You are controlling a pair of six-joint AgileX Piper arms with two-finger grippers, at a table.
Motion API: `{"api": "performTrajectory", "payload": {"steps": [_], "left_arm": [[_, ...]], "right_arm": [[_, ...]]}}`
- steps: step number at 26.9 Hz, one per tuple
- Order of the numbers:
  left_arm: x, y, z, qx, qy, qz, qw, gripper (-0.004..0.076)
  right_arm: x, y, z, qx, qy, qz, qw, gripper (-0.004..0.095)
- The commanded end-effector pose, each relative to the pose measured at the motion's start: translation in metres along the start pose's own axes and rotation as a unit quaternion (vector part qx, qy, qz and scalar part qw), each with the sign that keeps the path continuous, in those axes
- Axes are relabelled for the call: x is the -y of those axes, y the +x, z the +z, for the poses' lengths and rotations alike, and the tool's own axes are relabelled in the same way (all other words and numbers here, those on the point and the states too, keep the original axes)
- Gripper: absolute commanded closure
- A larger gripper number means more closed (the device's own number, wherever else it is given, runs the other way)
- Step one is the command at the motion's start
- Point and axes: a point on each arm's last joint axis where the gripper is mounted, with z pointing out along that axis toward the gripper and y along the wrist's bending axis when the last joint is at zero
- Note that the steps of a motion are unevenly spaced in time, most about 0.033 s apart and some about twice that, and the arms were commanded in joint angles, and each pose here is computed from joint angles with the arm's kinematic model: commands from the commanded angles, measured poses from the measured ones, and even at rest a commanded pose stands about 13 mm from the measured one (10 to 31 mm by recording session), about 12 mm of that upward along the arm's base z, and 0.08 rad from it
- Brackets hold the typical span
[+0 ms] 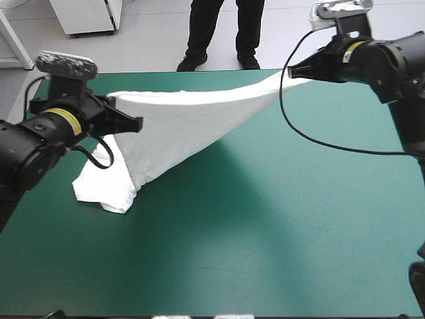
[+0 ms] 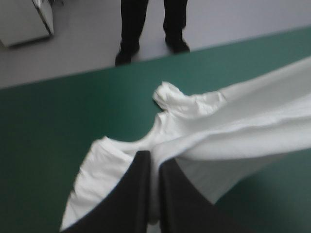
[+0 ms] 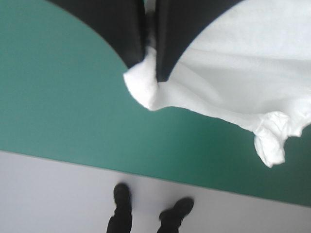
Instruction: Fold the cloth
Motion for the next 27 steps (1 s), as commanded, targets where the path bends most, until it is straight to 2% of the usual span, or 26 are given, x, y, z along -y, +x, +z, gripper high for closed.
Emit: {"api": "performTrajectory", "payload": {"steps": [1,5,11,14,22,23,25,27], "left_arm": [[-0.017,-0.038,-0.047,0.138,0.002,-0.009,0.99,0.0734],[-0.028,-0.061,-0.082,0.223,0.01,-0.01,0.975,0.0734],[-0.034,-0.082,-0.114,0.332,0.028,-0.015,0.943,0.0734],[-0.034,-0.089,-0.125,0.382,0.038,-0.015,0.923,0.0734],[-0.041,-0.106,-0.167,0.513,0.06,-0.023,0.856,0.0734],[-0.044,-0.108,-0.178,0.54,0.063,-0.027,0.839,0.0734],[-0.049,-0.111,-0.196,0.577,0.069,-0.034,0.813,0.0734],[-0.052,-0.111,-0.206,0.588,0.078,-0.044,0.804,0.0734]], "right_arm": [[0.015,-0.018,-0.077,0.149,0.031,-0.01,0.988,0.0925],[0.022,-0.019,-0.131,0.23,0.038,-0.006,0.972,0.0925],[0.027,-0.013,-0.18,0.296,0.038,-0.019,0.954,0.0924],[0.028,-0.012,-0.201,0.34,0.04,-0.025,0.939,0.0924],[0.03,-0.015,-0.248,0.471,0.045,-0.043,0.88,0.0923],[0.03,-0.016,-0.26,0.507,0.044,-0.051,0.86,0.0923],[0.03,-0.016,-0.276,0.542,0.04,-0.049,0.838,0.0923],[0.031,-0.016,-0.289,0.558,0.033,-0.042,0.828,0.0923]]}}
